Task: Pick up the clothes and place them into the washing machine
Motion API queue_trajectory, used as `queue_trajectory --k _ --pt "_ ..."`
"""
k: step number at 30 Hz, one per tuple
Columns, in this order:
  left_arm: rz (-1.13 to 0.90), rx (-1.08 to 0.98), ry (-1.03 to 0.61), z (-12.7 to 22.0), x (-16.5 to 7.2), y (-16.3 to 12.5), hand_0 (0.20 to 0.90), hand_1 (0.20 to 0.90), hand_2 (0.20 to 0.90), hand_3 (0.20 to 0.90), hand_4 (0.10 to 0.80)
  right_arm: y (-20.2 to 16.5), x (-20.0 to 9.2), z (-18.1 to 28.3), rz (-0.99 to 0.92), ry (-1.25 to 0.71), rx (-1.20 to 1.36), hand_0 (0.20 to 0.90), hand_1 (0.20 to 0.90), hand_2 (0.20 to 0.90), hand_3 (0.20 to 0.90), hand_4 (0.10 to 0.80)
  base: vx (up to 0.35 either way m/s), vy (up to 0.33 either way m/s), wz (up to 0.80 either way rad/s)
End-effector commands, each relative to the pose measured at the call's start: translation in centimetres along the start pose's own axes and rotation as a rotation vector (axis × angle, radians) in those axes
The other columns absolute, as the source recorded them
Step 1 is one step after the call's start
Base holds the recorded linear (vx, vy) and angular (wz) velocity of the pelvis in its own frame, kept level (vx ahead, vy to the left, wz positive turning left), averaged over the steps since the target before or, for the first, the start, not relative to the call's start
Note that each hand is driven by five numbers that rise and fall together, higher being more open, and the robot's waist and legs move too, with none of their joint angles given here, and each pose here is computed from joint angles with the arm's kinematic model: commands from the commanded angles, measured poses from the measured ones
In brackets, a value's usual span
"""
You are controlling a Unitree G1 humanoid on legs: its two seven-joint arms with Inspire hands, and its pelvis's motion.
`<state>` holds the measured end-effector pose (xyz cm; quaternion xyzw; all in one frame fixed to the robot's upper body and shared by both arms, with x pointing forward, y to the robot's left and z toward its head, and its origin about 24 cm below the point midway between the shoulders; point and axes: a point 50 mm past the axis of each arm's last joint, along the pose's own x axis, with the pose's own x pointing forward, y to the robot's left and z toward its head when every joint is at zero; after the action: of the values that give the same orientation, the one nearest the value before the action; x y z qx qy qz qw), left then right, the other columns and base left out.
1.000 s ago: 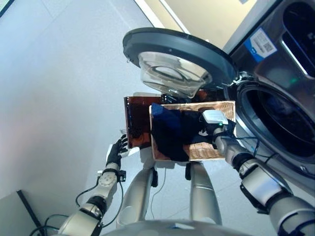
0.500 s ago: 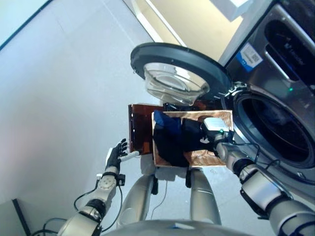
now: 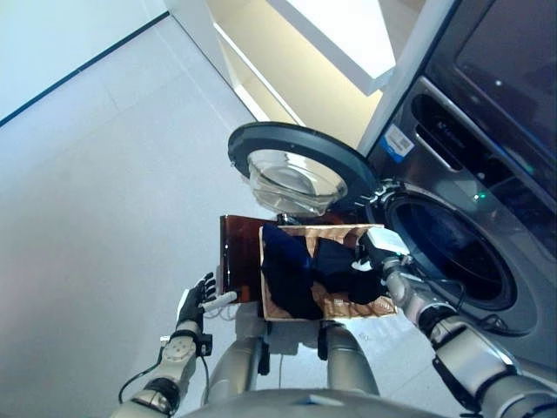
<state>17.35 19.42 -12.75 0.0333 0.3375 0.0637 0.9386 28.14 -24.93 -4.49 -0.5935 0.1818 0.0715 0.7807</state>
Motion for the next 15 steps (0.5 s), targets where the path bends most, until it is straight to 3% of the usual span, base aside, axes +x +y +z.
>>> queue_trajectory --k 1,15 --pt "0.075 0.02 -0.046 1.0 0.3 2.8 0.9 0.9 0.9 0.9 0.8 -3.0 0.5 1.0 -0.111 -0.1 0.035 0.2 0.2 0.2 0.2 0.3 0.055 -0.008 -0.06" --pt "0.111 0.003 -0.001 -0.7 -0.5 3.8 0.9 0.9 0.9 0.9 0.8 -3.3 -1.8 0.2 -0.192 -0.162 0.2 0.2 0.2 0.2 0.2 0.3 0.071 -0.009 -0.04"
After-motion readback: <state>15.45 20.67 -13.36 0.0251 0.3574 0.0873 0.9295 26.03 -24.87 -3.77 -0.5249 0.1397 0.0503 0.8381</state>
